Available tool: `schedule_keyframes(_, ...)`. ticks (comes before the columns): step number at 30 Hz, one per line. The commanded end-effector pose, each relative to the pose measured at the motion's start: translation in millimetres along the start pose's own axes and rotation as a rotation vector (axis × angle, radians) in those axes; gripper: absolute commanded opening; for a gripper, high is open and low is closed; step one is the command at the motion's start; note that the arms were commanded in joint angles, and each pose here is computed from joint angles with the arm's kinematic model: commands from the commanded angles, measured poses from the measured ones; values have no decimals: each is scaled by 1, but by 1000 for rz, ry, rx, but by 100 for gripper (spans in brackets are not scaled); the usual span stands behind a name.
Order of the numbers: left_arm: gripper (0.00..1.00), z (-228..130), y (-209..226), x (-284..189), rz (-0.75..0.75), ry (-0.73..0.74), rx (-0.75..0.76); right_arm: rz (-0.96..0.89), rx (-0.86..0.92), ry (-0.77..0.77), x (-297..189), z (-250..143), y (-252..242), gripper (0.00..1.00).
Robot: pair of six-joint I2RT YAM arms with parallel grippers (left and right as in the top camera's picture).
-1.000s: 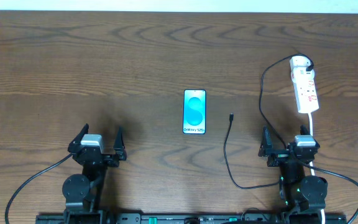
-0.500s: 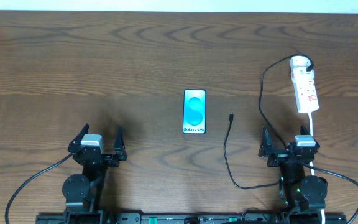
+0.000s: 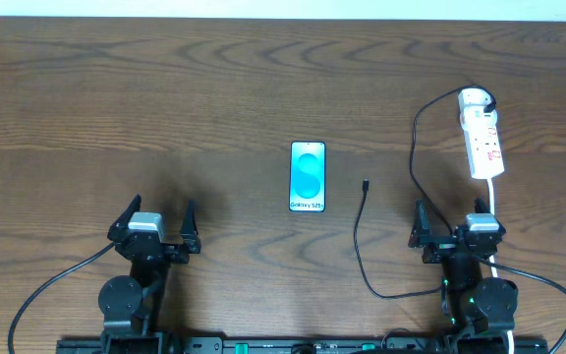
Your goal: Plug charger to phone and switch on socket
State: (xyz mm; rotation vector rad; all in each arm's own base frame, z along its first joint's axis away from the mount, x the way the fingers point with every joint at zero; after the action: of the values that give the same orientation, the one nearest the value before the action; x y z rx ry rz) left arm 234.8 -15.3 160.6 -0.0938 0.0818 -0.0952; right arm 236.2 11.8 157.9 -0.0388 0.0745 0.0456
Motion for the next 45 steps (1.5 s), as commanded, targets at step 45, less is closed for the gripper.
schedule_keyframes(45,91,-27,-2,2,-14,99,-11,-8,-11,0,0,-1,-2,99)
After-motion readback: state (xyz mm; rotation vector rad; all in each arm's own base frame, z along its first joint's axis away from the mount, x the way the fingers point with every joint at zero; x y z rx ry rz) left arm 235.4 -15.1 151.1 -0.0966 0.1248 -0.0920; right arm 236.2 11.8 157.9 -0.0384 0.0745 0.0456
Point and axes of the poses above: each gripper's point midway between its finger pads, its own x axis out along the fingers, its own y axis along the line the jaws close on, z = x × y, the point moved 1 cm from there along -x, back along the fingers, and after that the axes turned 3 degrees about -x, right-handed, at the moved point
